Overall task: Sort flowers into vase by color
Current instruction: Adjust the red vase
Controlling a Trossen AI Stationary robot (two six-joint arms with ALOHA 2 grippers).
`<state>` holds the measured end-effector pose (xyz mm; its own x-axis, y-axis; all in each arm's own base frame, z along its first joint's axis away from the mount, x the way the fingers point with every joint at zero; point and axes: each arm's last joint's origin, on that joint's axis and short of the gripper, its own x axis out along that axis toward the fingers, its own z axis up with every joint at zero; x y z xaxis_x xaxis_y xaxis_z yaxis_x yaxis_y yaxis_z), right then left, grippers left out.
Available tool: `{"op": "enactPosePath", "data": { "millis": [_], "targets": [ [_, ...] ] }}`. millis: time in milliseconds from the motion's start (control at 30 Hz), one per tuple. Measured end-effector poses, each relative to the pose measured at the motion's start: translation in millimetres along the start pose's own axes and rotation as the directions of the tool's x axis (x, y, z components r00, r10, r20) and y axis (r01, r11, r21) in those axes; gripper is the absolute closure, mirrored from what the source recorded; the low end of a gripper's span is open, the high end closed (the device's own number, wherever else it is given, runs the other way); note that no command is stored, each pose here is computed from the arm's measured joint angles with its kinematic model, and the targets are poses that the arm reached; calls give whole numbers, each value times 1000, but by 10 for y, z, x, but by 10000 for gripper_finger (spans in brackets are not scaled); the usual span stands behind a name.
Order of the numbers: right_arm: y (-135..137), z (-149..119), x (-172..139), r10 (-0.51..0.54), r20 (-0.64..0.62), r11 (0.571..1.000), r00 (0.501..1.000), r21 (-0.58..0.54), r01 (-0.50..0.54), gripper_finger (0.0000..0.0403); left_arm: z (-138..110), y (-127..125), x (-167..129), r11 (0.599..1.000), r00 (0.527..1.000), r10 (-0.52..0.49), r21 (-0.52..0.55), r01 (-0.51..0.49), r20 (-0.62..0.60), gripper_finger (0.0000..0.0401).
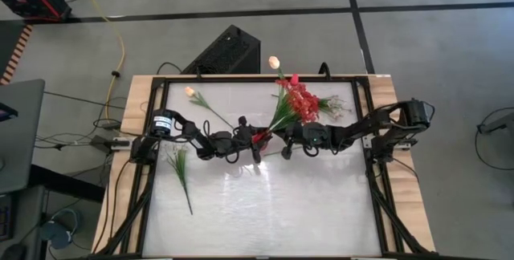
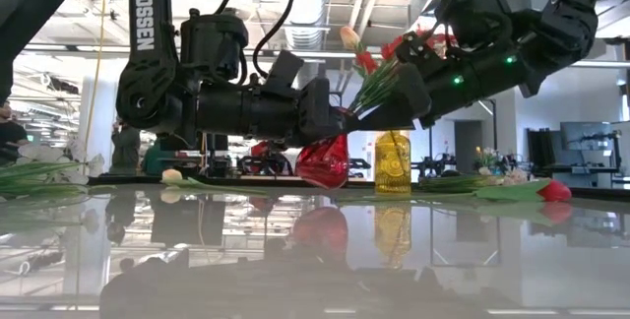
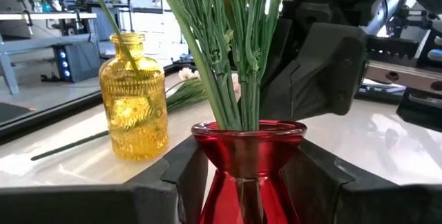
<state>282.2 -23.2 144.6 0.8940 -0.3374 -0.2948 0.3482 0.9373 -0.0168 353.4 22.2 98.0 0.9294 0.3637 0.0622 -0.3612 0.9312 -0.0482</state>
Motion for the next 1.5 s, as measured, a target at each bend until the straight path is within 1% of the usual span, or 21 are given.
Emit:
{"op": "enactPosePath", "data": {
  "millis": [200,367,600,733,900,1000,1167,1300,1433,1500],
  "targets": [
    [6,-68,40,-3,-21,1000,1000,-12,3,378,10,-11,45,1000,1000,0,2,0,-6,245],
    [8,-110,72,-17,-34,1000,999,-21,16,378,-20,-26,86,1000,999,-5,16,5,-52,245],
    [5,-107,73,-29,-29,999,999,-32,28,378,-23,-29,103,1000,998,-5,17,6,-62,244],
    [6,-103,74,-28,-25,999,999,-30,27,378,-22,-16,104,999,998,35,21,-34,-60,244],
    [6,-103,74,-28,-25,999,999,-34,27,378,-23,-13,104,998,997,44,50,-41,-61,240],
    [6,-103,74,-27,-26,999,999,-34,26,378,-22,-19,103,998,997,42,55,-38,-60,226],
    [6,-104,73,-26,-26,999,999,-34,25,378,-60,-17,100,998,994,42,54,-36,-98,182],
    [6,-104,73,-26,-27,999,999,-34,25,378,-64,-25,97,998,994,36,58,-30,-102,152],
    [4,-102,75,-26,-27,999,999,-43,25,378,7,-37,99,996,992,23,87,-12,-121,145],
    [7,-91,82,-26,-26,998,999,-56,25,378,63,-38,97,995,988,25,99,-10,-154,144]
  ]
}}
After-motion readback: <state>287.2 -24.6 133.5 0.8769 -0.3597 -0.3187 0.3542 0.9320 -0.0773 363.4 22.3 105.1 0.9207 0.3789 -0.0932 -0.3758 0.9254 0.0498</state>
